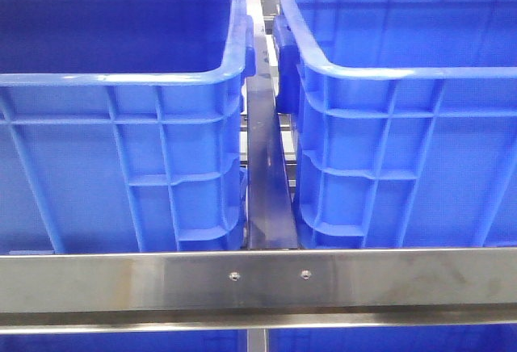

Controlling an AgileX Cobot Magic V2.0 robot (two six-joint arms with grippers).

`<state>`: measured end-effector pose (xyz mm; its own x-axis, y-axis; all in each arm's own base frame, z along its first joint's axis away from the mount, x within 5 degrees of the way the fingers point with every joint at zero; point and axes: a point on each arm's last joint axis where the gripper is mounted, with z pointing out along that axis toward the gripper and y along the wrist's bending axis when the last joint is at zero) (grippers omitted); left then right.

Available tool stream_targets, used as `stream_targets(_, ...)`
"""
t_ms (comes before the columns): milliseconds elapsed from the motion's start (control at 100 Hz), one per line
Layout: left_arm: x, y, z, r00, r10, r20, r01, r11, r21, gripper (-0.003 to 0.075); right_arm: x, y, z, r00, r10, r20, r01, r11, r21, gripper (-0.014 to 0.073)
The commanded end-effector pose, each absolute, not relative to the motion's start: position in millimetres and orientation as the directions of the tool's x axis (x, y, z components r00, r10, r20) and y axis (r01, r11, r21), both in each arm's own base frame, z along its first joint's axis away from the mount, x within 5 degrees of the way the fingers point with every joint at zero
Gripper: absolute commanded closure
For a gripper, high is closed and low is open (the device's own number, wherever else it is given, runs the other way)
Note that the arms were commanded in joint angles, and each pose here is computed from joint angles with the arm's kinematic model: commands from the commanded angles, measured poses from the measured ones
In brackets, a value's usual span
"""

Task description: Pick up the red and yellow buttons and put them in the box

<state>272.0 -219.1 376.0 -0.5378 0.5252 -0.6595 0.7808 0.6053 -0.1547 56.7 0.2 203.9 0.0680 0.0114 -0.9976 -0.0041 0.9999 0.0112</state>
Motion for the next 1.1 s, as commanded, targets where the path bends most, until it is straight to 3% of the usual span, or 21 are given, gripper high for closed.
stream_targets(0,262,-218,405,-0.487,0.456,-0.745,0.791,0.591,-0.155,0.0482,53,0,217,0.18,0.006,-0.984,-0.003,1.0,0.006,0.0664)
stream_targets(390,262,-218,405,-0.487,0.456,-0.745,0.791,0.591,-0.155,0.0482,48,0,238,0.217,0.007,-0.976,-0.003,1.0,0.007,0.0664)
stream_targets(700,262,-218,405,-0.487,0.456,-0.745,0.791,0.591,-0.155,0.0482,43,-2,275,-0.063,-0.004,-0.998,0.018,1.0,-0.005,0.0664)
stream_targets(1090,262,-218,405,-0.487,0.456,-0.745,0.791,0.591,-0.155,0.0482,73,-2,311,-0.279,0.005,-0.96,0.022,1.0,-0.002,0.0663)
